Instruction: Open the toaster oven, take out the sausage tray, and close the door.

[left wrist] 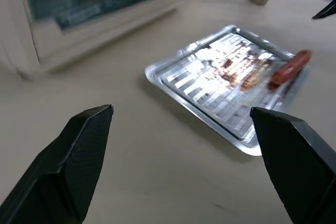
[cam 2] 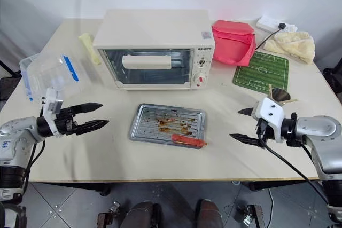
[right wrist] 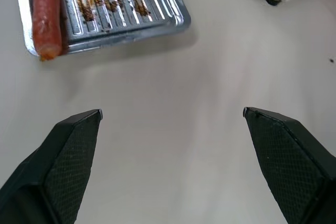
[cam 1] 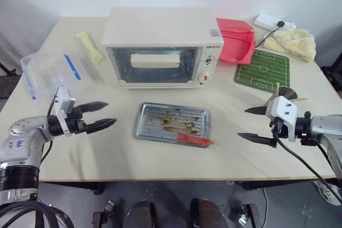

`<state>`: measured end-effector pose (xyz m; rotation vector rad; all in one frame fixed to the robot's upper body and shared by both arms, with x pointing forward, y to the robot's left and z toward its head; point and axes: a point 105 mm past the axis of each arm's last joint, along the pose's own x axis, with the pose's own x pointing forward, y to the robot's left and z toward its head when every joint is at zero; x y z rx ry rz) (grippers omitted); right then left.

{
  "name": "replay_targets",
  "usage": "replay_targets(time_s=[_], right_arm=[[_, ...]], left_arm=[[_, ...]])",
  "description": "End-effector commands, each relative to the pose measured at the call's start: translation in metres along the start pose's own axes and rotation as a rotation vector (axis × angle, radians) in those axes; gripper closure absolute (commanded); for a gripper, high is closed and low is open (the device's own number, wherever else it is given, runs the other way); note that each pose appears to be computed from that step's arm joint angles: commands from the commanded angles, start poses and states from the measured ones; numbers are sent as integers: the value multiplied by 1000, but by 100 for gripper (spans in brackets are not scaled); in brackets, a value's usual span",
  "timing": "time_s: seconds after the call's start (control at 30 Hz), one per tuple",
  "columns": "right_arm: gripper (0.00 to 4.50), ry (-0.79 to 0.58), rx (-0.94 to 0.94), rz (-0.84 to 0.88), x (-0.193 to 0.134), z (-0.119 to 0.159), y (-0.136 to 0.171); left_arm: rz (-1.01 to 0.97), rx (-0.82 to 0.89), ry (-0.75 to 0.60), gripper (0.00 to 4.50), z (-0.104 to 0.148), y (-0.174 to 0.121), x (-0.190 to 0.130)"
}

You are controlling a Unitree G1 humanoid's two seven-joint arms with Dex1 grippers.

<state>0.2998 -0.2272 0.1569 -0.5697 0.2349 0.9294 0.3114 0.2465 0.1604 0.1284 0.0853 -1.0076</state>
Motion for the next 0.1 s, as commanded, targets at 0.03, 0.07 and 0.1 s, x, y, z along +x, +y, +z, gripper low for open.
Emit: replay_targets(time_s=[0.03, 0.07, 0.1], right_arm=[[0, -32, 36, -71, -4, 1, -3], [0, -28, 44, -85, -5, -3, -1], [0, -25, 48, -95, -6, -5, 1]], left_arm=[[-89, -32, -4, 4, -5, -12, -12], [-97, -51, -18, 4, -4, -14, -12], [-101, -73, -25, 4, -3, -15, -13]])
